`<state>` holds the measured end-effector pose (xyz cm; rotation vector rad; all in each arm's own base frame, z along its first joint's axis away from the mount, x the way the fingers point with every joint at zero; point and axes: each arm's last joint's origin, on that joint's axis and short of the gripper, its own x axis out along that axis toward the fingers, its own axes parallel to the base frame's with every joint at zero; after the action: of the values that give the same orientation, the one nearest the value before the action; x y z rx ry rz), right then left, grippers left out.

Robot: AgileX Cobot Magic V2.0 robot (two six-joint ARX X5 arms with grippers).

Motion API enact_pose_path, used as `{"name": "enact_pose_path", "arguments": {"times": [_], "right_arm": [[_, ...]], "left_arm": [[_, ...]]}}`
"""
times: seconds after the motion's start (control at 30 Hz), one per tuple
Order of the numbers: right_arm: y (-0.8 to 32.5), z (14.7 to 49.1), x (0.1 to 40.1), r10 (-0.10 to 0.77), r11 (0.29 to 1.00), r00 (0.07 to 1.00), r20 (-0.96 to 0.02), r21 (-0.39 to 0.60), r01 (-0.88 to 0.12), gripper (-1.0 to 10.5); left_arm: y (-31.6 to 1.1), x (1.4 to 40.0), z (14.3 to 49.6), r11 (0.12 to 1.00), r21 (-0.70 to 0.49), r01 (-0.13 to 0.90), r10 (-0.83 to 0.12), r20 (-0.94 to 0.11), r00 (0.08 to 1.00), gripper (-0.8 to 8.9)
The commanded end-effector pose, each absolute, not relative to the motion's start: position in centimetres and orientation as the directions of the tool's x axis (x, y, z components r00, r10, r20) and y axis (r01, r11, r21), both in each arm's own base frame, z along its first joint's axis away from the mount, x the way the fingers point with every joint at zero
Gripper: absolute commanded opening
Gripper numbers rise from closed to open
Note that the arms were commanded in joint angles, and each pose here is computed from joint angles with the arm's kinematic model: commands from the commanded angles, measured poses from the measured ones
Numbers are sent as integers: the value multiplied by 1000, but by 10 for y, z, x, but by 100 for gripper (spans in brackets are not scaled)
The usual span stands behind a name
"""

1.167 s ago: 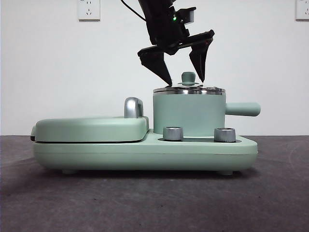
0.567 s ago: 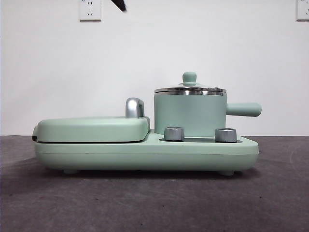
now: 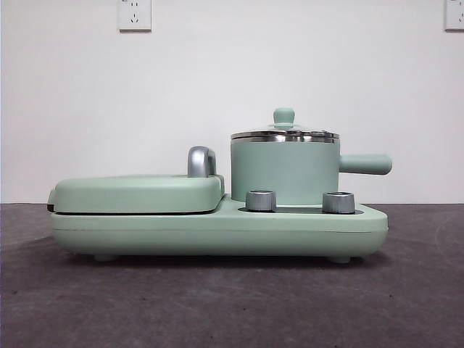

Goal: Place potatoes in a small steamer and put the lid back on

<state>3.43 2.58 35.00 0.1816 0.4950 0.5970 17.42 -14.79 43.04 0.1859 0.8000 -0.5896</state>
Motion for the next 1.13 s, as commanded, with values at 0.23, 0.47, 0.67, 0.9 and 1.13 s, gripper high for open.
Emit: {"name": "enact_pose_path", "arguments": {"times": [0.23, 0.47, 0.67, 0.9, 1.13], "right_arm": [[40, 354, 54, 598, 800, 682, -421, 267, -537, 384], [46, 352, 61, 610, 789, 653, -450, 267, -553, -14], [45, 352, 60, 604, 794, 659, -447, 264, -548, 19], [45, 352, 60, 605, 793, 660, -446, 264, -548, 19], [45, 352, 60, 605, 793, 660, -445, 264, -548, 19]], "left_arm": [[-104, 116, 382, 819, -143, 555, -525, -575, 628, 515], [-88, 98, 358, 817, -145, 557, -533, -558, 636, 16], [-86, 97, 355, 820, -146, 553, -524, -579, 624, 6], [-86, 97, 355, 820, -146, 554, -525, -578, 625, 6], [-85, 99, 353, 829, -145, 539, -515, -572, 638, 6]]}}
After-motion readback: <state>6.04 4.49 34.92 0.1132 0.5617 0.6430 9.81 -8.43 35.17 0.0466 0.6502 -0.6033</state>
